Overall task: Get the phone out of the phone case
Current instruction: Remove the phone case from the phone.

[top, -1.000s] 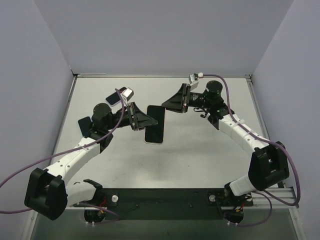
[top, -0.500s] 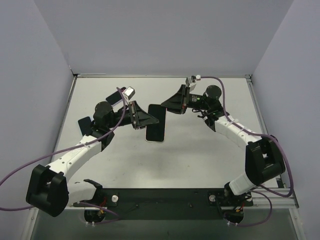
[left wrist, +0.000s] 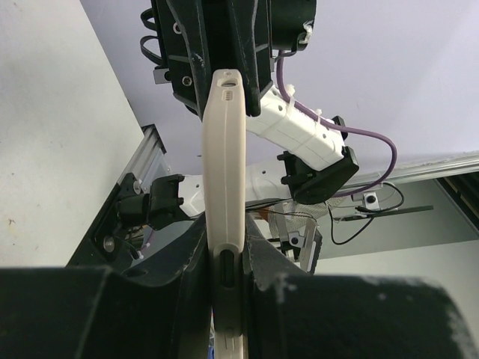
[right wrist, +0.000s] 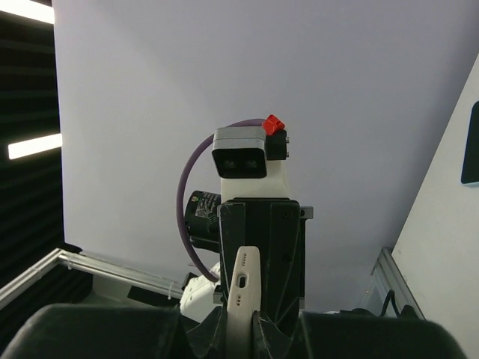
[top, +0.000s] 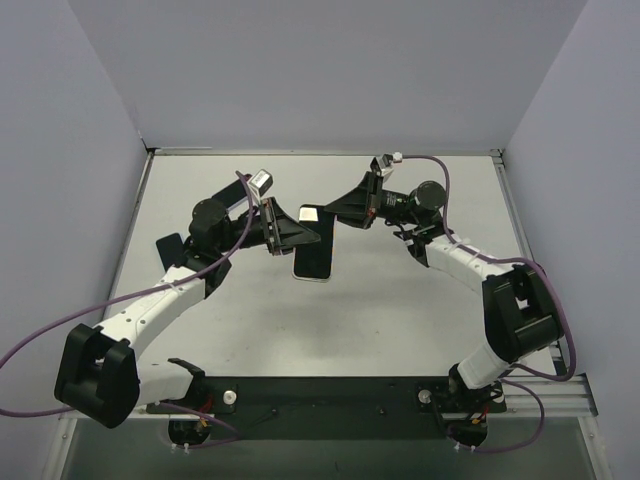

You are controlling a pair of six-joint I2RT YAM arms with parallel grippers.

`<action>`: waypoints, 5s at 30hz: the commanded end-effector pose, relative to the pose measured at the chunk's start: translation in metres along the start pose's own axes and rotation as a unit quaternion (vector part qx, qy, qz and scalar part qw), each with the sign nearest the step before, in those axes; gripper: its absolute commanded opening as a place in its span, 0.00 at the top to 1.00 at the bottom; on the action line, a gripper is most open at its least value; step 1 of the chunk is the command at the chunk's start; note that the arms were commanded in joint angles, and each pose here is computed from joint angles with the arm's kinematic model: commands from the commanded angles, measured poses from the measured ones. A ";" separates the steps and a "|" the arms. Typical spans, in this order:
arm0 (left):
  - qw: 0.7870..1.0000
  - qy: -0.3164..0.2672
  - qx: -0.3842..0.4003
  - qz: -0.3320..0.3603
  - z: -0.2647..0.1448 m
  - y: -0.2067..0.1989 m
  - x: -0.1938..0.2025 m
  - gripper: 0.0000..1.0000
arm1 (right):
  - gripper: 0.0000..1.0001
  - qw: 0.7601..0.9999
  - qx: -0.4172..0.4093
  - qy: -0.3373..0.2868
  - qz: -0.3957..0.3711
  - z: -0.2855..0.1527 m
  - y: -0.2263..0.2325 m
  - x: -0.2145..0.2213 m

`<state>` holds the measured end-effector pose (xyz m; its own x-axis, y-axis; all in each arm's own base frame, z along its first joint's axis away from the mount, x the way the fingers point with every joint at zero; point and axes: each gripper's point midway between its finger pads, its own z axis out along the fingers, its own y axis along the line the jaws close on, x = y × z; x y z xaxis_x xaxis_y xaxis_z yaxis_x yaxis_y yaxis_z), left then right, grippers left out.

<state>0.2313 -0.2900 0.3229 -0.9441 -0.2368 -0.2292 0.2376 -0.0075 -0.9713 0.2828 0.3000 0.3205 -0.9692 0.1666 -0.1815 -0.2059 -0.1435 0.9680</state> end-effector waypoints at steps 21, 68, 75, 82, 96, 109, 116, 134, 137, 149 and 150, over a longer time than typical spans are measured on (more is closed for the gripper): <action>0.894 -0.052 0.270 0.355 -0.028 -0.200 0.001 1.00 | 1.00 0.934 -0.288 -0.127 0.166 -0.008 0.157 -0.047; 0.760 -0.050 0.455 0.461 -0.091 -0.332 0.081 1.00 | 1.00 0.924 -0.276 -0.115 0.239 0.052 0.111 -0.046; 0.738 -0.054 0.468 0.483 -0.105 -0.350 0.092 1.00 | 1.00 0.939 -0.216 -0.132 0.233 0.048 0.061 -0.040; 0.753 -0.057 0.457 0.469 -0.101 -0.352 0.087 1.00 | 1.00 0.964 -0.088 -0.141 0.209 0.052 -0.004 -0.024; 0.812 -0.090 0.374 0.440 -0.069 -0.331 0.048 1.00 | 0.89 0.976 0.204 -0.065 0.030 0.012 -0.078 0.042; 0.856 -0.087 0.343 0.378 -0.040 -0.282 0.003 1.00 | 0.69 0.977 0.199 0.080 -0.021 -0.003 -0.067 0.104; 0.877 -0.087 0.317 0.350 -0.025 -0.252 -0.015 1.00 | 0.68 0.972 0.200 0.124 -0.019 -0.004 -0.072 0.124; 0.953 -0.071 0.213 0.204 0.016 -0.075 -0.064 1.00 | 1.00 0.970 0.232 0.064 0.018 -0.004 -0.105 0.110; 0.964 -0.059 0.193 0.175 0.023 -0.038 -0.064 0.94 | 1.00 0.967 0.249 0.041 0.030 -0.013 -0.127 0.100; 0.993 -0.007 0.059 0.100 0.037 0.097 -0.032 0.12 | 1.00 0.930 0.359 -0.009 0.078 -0.084 -0.196 0.088; 0.993 -0.010 0.048 0.108 0.037 0.104 -0.032 0.11 | 1.00 0.925 0.373 -0.018 0.066 -0.086 -0.196 0.080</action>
<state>0.2691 -0.3190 0.1900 -0.9791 -0.1067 -0.1730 0.1758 -0.0176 -0.9843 0.2655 0.2784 0.1336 -0.9363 0.3174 -0.1505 0.0011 0.4312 0.9023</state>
